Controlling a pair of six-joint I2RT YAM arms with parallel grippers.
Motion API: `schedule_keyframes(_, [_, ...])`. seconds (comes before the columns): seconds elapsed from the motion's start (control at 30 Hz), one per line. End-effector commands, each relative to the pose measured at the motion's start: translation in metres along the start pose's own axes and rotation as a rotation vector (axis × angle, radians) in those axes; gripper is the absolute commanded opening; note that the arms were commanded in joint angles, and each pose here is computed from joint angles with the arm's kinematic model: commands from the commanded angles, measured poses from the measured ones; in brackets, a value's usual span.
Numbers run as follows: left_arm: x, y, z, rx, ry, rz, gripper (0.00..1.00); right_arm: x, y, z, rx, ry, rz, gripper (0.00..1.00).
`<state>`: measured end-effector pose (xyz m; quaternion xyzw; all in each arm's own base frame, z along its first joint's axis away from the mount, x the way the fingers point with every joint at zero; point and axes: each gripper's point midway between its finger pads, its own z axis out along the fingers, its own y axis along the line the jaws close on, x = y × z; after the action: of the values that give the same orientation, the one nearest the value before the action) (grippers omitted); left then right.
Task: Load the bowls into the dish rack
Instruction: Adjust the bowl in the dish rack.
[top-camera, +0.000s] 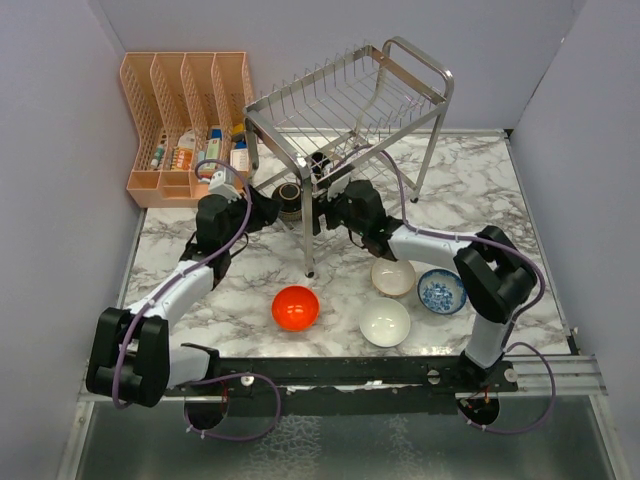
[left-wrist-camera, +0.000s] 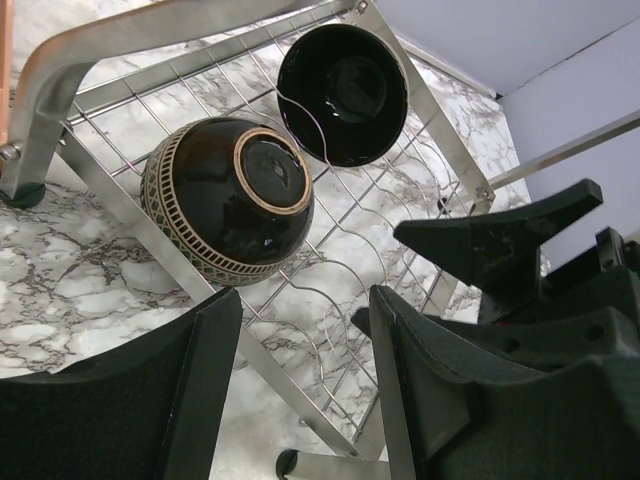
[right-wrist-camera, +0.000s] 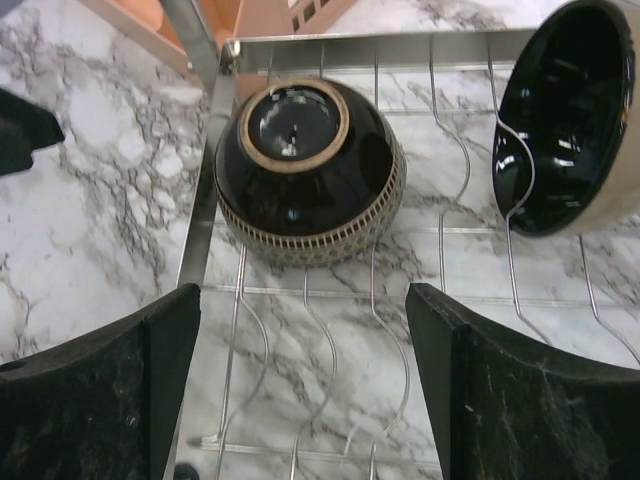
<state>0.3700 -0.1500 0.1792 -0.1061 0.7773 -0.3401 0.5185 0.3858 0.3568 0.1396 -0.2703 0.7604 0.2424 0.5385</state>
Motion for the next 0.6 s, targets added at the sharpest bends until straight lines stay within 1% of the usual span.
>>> schedule_keyframes(0.0, [-0.012, -0.003, -0.010, -0.002, -0.040, 0.012, 0.57, -0.030, 0.016, 0.027, -0.078, -0.098, 0.044, 0.83])
schedule_keyframes(0.1, [-0.012, 0.002, -0.015, -0.032, -0.039, 0.021, 0.56, -0.033, 0.023, 0.037, -0.122, -0.110, 0.052, 0.84])
schedule_keyframes(0.23, [-0.010, 0.009, -0.019, -0.062, -0.039, 0.020, 0.56, -0.035, 0.025, 0.046, -0.134, -0.129, 0.052, 0.84])
schedule_keyframes(0.57, [-0.003, 0.012, -0.020, -0.065, -0.026, 0.009, 0.56, -0.028, 0.019, 0.077, -0.106, -0.112, 0.062, 0.84])
